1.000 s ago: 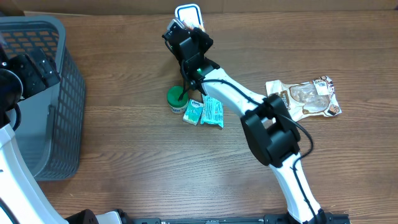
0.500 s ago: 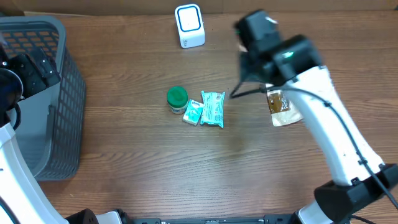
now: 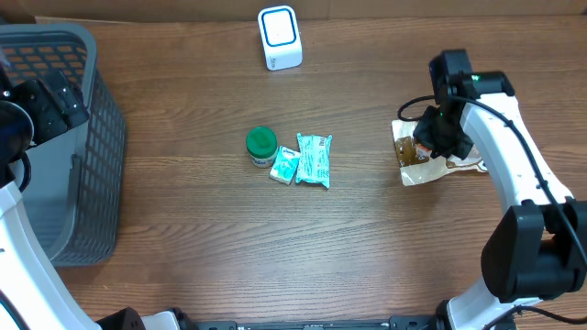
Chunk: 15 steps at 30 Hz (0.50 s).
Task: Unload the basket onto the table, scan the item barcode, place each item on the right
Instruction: 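Carry the orange pack right and drop it near the snack bag, then reach left and grasp the green wipes pack with right gripper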
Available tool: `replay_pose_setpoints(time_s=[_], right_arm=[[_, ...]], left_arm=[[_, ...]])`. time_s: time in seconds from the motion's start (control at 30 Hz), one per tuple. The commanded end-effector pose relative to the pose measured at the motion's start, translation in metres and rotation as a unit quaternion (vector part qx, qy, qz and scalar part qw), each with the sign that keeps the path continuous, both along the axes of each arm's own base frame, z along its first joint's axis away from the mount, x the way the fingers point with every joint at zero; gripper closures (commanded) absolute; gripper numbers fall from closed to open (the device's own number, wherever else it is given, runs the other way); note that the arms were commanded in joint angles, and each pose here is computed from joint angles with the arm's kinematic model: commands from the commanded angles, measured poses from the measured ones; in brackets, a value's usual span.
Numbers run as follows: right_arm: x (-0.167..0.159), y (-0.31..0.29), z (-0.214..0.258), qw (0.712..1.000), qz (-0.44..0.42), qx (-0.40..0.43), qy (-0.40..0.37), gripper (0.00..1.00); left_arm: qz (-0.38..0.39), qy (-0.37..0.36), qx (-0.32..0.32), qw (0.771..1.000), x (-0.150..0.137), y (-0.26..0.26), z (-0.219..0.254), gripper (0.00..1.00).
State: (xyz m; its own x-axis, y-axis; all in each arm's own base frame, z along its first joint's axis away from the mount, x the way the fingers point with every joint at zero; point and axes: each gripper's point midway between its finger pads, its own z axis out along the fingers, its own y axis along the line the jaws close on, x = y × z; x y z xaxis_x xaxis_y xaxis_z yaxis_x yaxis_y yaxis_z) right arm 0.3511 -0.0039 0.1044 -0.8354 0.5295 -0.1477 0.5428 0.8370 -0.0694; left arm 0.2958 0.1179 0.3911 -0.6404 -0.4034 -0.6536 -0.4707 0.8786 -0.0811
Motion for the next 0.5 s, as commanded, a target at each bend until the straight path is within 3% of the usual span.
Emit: replay_pose_setpoints(time_s=[0.0,0.07,0.2,0.3,0.37,0.47], right_arm=[[-0.004,0.008,-0.009,0.999,0.027,0.024,0.006,0.31],[-0.002,0.010,-0.007,0.999,0.030,0.029,0.001,0.23],[0.008,0.049,0.004,0.987,0.101,0.124,-0.018,0.22],[0.012,0.101,0.016,0.955,0.177,0.234,-0.044,0.31],[0.011,0.123,0.021,0.941,0.206,0.262,-0.050,0.37],[0.007,0.151,0.020,0.931,0.243,0.267,-0.054,0.58]], left_arm=[[-0.002,-0.001,0.008,1.000,0.000,0.003,0.002,0.00],[-0.002,-0.001,0.008,1.000,0.000,0.003,0.002,0.00],[-0.002,-0.001,0.008,1.000,0.000,0.003,0.002,0.00],[-0.002,-0.001,0.008,1.000,0.000,0.003,0.002,0.00],[-0.002,-0.001,0.008,1.000,0.000,0.003,0.002,0.00],[-0.002,-0.001,0.008,1.000,0.000,0.003,0.002,0.00]])
